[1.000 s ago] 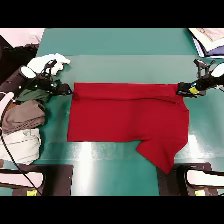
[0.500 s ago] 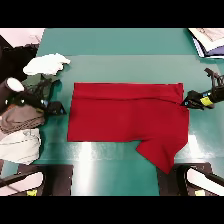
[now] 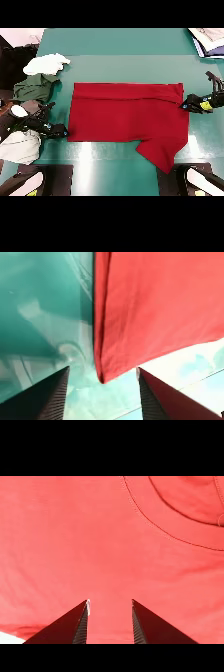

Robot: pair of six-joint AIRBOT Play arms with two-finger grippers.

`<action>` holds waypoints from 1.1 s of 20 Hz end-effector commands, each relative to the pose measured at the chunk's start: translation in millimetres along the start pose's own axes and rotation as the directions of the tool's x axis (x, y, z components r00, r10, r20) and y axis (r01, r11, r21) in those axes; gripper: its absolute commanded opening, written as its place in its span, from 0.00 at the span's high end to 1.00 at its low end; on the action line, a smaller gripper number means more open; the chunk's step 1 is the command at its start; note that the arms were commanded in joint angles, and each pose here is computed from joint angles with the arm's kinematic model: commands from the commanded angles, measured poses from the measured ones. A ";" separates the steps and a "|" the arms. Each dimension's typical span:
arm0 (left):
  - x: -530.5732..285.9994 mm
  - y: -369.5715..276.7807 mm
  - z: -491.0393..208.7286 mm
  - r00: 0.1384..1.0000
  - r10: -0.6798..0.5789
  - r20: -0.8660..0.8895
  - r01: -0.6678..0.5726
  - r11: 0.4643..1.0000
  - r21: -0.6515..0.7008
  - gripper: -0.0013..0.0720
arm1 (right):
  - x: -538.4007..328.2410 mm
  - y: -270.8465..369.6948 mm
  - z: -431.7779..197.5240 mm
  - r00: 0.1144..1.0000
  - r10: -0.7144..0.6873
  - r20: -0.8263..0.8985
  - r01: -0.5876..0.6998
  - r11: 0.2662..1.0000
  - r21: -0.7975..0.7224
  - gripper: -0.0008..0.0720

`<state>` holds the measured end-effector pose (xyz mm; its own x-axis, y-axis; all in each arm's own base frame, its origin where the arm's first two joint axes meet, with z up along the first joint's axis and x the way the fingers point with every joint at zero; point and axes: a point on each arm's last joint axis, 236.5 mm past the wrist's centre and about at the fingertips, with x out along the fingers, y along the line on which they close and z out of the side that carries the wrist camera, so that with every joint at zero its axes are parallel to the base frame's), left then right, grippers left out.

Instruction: Fold the shirts.

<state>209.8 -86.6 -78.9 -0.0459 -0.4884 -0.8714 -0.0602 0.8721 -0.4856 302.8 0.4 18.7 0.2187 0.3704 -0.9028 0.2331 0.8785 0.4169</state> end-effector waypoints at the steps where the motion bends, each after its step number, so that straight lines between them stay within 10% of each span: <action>1: 5.4 -0.4 -0.3 1.000 -0.012 0.020 0.012 1.000 -0.009 0.32 | -0.1 2.2 -1.0 1.000 0.009 -0.001 -0.009 1.000 0.001 0.57; 5: 13.3 -10.6 -0.4 1.000 -0.015 0.013 0.014 0.999 0.029 0.35 | -0.1 2.3 -1.1 1.000 0.009 -0.001 -0.009 1.000 0.001 0.57; 9: 23.3 -24.2 9.7 0.998 0.015 0.054 -0.022 0.993 0.120 0.95 | -2.1 -4.3 -11.1 0.999 -0.001 -0.043 0.002 1.000 0.014 0.57; 14: 4.8 -37.3 31.1 0.994 0.004 0.106 -0.019 0.991 0.135 0.95 | -16.7 -63.3 -79.2 0.948 -0.158 -0.278 0.197 0.973 0.117 0.55; 17: 1.6 -38.9 37.0 0.992 0.005 0.125 -0.022 0.990 0.141 0.95 | -3.7 -77.5 -117.9 0.923 -0.159 -0.350 0.225 0.962 0.157 0.26; 22: 1.6 -38.9 37.2 0.992 0.004 0.126 -0.022 0.990 0.141 0.95 | 33.6 -82.7 -158.1 0.895 -0.135 -0.425 0.235 0.953 0.192 0.29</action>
<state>247.2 -120.0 -65.3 0.0732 -0.4768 -0.8760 0.0803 0.8783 -0.4714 159.3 -19.7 -43.5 -0.1959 0.3424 -0.9189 0.4434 0.8667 0.2284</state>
